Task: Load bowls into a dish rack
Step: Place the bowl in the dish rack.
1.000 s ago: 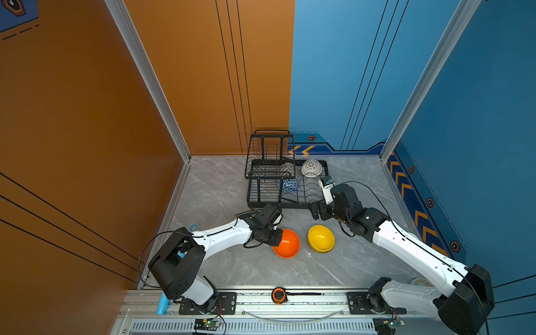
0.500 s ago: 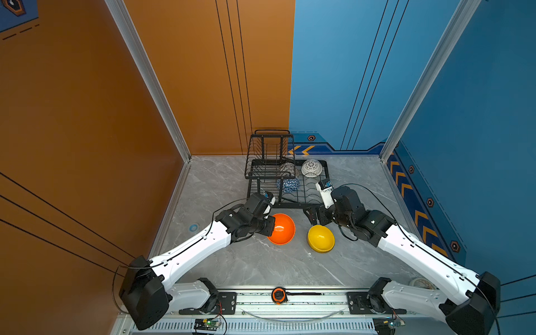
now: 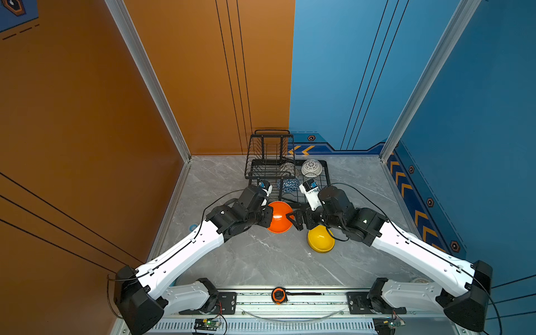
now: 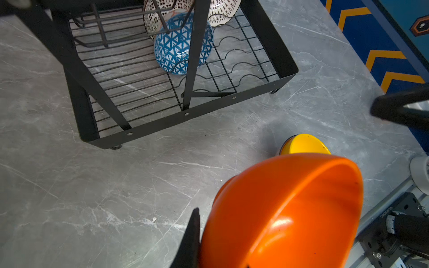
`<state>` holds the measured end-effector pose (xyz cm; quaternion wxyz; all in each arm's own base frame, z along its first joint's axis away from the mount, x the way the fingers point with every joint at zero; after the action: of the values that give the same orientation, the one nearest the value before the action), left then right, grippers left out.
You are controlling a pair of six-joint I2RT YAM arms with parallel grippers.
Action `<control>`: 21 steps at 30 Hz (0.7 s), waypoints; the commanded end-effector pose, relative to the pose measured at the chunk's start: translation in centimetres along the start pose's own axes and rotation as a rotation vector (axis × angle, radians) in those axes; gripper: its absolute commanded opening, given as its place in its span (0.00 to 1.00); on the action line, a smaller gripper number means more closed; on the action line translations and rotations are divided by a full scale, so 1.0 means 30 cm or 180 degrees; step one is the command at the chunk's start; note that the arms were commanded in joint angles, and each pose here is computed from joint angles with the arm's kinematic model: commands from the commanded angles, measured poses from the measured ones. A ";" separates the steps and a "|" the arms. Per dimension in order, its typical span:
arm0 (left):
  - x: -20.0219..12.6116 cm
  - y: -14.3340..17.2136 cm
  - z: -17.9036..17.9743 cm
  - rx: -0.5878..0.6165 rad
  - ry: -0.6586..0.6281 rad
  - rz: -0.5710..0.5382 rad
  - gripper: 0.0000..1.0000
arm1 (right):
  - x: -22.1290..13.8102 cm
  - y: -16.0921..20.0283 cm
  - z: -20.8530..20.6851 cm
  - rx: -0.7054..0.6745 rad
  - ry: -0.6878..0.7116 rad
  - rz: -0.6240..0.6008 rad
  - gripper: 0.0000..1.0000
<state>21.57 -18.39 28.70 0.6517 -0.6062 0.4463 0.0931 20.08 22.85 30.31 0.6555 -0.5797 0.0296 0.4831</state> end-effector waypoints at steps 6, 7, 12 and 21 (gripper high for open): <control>-0.042 -0.061 -0.034 0.0097 0.0068 -0.0285 0.00 | 0.051 -0.016 0.016 0.0266 -0.0044 -0.0033 0.97; -0.041 -0.062 -0.039 0.0099 0.0088 -0.0291 0.00 | 0.055 -0.018 0.016 0.0293 -0.0048 -0.0040 0.96; -0.027 -0.061 -0.059 0.0149 0.0108 -0.0255 0.00 | 0.092 -0.019 0.012 0.0365 -0.0040 -0.0009 0.82; -0.023 -0.067 -0.072 0.0172 0.0134 -0.0276 0.00 | 0.113 -0.012 0.010 0.0422 -0.0069 0.0044 0.48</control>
<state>21.12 -19.95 29.09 0.6581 -0.5951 0.4560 0.0694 21.71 24.94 28.23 0.6823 -0.5381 0.0648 0.4907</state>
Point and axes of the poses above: each gripper's point midway between its finger pads, its own x axis out along the fingers, its own z axis along the line the jaws close on, y = z × x, the point moved 9 cm from there along -x, back along the fingers, and after that the axes turned 5 degrees about x, right-handed, at the moved point
